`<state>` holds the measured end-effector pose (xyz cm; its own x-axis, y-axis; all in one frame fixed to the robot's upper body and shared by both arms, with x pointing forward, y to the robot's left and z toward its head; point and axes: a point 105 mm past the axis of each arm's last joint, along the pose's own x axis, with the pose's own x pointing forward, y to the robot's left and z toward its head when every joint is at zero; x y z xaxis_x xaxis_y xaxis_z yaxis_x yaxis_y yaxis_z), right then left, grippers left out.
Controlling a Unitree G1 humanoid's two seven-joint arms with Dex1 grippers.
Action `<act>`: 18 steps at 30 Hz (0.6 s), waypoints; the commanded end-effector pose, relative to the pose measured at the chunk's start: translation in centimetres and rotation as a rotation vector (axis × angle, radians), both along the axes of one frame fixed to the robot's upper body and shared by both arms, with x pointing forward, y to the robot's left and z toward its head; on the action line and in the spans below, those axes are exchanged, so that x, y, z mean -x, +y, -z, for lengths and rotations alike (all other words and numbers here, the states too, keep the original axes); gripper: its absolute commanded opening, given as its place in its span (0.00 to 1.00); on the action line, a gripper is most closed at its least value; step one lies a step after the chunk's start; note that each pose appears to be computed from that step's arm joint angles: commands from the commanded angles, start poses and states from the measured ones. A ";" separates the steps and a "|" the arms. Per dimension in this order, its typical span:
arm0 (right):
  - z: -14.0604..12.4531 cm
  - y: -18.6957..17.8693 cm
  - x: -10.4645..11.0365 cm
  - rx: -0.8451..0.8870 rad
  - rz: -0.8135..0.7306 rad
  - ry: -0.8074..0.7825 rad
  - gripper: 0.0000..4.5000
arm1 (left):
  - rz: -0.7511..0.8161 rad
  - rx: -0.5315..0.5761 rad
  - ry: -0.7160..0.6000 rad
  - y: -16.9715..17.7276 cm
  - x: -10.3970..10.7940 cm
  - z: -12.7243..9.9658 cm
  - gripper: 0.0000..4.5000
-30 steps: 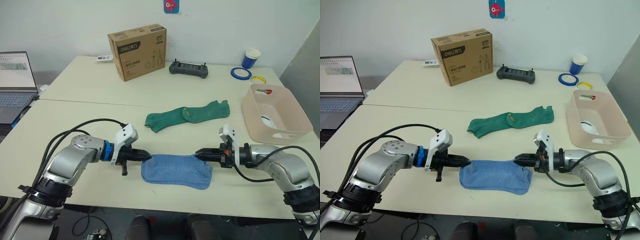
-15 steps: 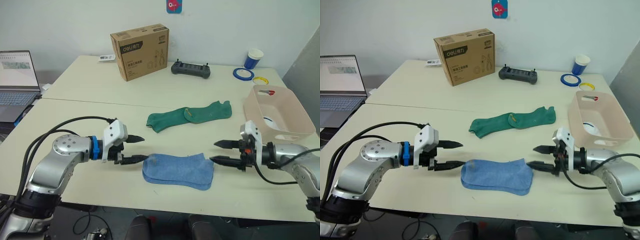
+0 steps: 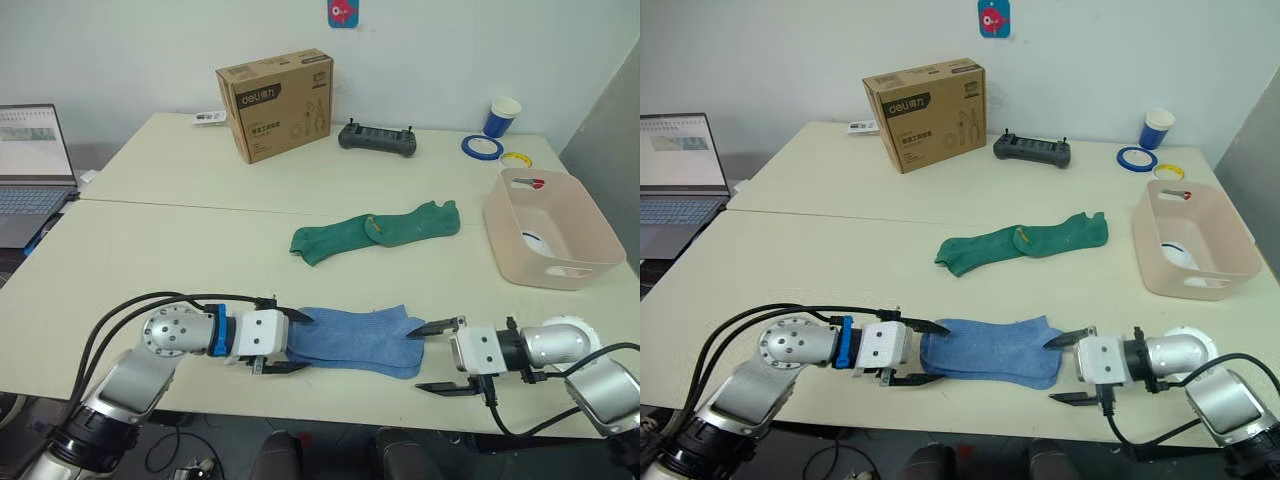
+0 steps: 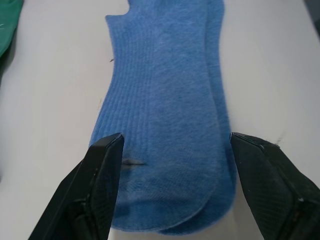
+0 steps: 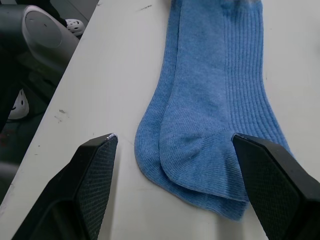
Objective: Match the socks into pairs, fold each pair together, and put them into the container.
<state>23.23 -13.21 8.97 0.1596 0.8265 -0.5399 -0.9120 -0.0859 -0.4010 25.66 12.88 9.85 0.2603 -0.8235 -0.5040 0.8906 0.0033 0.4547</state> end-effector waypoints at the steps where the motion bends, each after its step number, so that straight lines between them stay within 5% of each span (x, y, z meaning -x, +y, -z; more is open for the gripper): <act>1: -0.6 0.4 -0.6 -0.003 -0.012 -0.060 0.87 | 0.017 -0.006 -0.045 -0.3 -0.3 -0.3 0.78; 3: -0.4 0.4 -0.8 -0.001 -0.008 -0.067 0.87 | 0.017 -0.019 -0.040 -0.1 -0.4 0.0 0.78; 6: -0.4 0.6 -1.1 -0.008 -0.003 -0.071 0.75 | 0.013 -0.022 -0.032 0.1 -0.5 0.2 0.65; 11: -0.1 0.5 -1.2 0.019 -0.016 -0.096 0.36 | 0.013 -0.022 -0.029 0.1 -0.5 0.2 0.30; 18: -0.2 0.5 -1.3 0.019 -0.025 -0.111 0.36 | 0.020 0.008 -0.025 -0.2 -0.5 -0.2 0.30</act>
